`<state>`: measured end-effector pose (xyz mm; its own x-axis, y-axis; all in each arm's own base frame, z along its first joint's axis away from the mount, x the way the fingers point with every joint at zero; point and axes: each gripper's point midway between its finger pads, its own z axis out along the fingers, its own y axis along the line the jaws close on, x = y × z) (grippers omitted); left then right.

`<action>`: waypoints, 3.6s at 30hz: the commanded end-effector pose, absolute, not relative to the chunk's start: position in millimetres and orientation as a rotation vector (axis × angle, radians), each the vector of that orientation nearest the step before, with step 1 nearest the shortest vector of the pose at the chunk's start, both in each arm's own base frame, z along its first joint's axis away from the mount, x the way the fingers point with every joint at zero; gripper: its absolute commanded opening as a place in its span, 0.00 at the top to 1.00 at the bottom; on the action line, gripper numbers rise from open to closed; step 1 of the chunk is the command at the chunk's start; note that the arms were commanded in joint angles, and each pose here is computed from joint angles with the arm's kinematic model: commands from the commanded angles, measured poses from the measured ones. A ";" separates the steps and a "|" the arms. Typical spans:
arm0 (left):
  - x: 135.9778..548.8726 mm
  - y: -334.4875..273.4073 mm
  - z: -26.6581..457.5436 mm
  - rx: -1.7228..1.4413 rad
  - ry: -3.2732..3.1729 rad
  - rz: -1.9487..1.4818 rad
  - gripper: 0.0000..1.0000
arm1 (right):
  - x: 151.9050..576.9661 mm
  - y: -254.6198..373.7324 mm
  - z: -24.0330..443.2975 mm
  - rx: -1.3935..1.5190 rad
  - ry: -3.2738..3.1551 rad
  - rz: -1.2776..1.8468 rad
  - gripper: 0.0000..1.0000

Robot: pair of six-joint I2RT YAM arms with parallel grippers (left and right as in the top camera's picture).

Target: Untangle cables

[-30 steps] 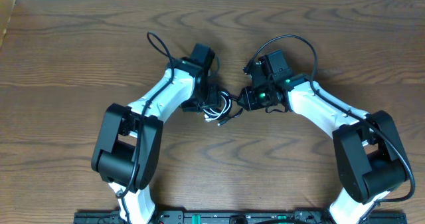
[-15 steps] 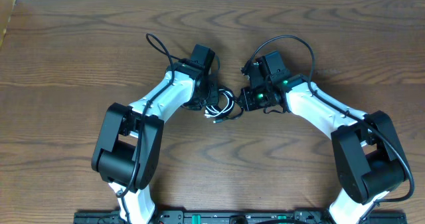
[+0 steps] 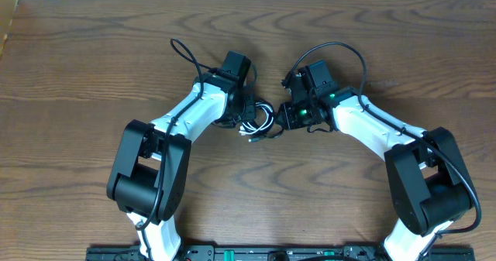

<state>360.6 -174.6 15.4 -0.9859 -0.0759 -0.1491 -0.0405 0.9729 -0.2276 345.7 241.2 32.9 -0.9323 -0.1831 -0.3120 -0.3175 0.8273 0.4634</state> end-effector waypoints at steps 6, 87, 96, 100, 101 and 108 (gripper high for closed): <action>360.2 -172.5 9.7 -0.090 2.970 -0.313 0.75 | 343.1 243.3 26.9 -0.396 2.763 0.762 0.71; 333.1 -249.2 62.7 0.543 2.730 -1.237 0.92 | 357.5 221.1 30.3 -0.574 2.668 0.757 0.87; 334.1 -247.6 60.6 0.540 2.737 -1.215 0.92 | 357.2 221.6 30.4 -0.527 2.686 0.770 0.99; 334.1 -247.6 60.6 0.540 2.737 -1.215 0.92 | 356.3 222.9 31.0 -0.510 2.691 0.786 0.99; 334.1 -247.6 60.6 0.540 2.737 -1.215 0.92 | 355.8 223.7 31.4 -0.512 2.690 0.795 0.99; 334.2 -247.5 60.5 0.541 2.737 -1.214 0.92 | 350.9 231.0 36.1 -0.529 2.678 0.876 0.99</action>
